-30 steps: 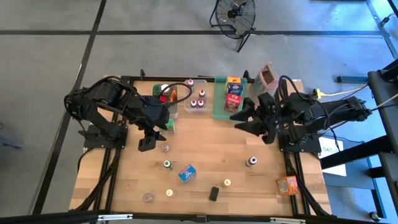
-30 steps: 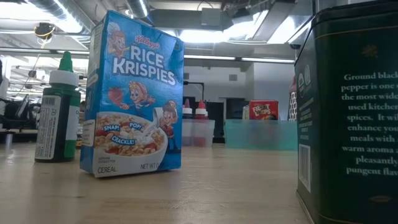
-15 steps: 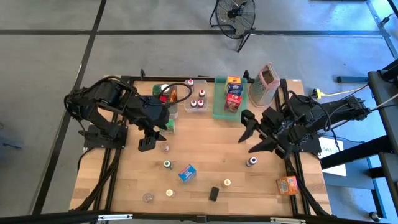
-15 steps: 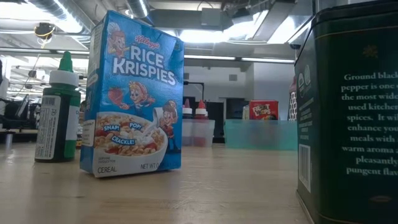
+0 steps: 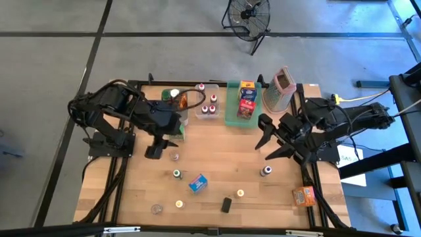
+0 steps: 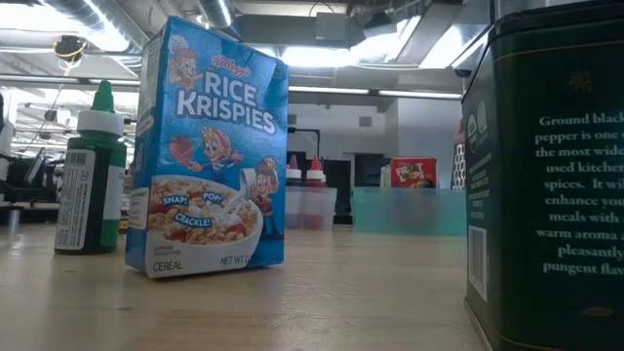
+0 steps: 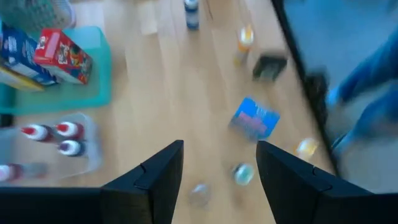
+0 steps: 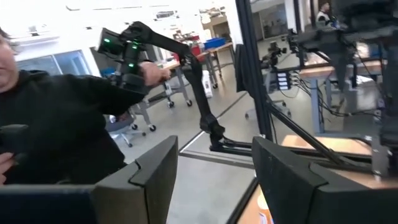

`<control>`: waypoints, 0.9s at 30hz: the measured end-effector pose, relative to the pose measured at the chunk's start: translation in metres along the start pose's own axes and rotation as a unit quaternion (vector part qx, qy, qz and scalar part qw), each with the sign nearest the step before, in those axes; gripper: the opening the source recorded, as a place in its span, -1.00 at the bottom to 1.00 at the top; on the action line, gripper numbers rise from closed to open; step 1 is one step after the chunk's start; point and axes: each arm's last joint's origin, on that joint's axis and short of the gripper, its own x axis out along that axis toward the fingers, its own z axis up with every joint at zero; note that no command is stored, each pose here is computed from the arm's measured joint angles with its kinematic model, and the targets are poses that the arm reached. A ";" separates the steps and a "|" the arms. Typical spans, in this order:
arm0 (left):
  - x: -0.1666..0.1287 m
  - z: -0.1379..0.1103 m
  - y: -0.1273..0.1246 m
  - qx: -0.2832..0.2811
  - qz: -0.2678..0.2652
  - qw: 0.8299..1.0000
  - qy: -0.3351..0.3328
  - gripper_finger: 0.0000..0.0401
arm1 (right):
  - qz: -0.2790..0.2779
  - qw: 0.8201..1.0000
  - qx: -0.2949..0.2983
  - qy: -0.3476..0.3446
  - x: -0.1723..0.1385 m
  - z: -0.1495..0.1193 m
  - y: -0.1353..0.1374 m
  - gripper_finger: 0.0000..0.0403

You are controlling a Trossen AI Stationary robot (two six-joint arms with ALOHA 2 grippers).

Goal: Pick & Place Kitchen Items
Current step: Put the green cereal box into the green bin

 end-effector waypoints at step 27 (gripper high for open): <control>0.036 -0.058 0.106 -0.131 0.105 0.975 0.144 -0.01 | -0.109 0.993 -0.027 0.029 -0.020 0.000 -0.037 0.03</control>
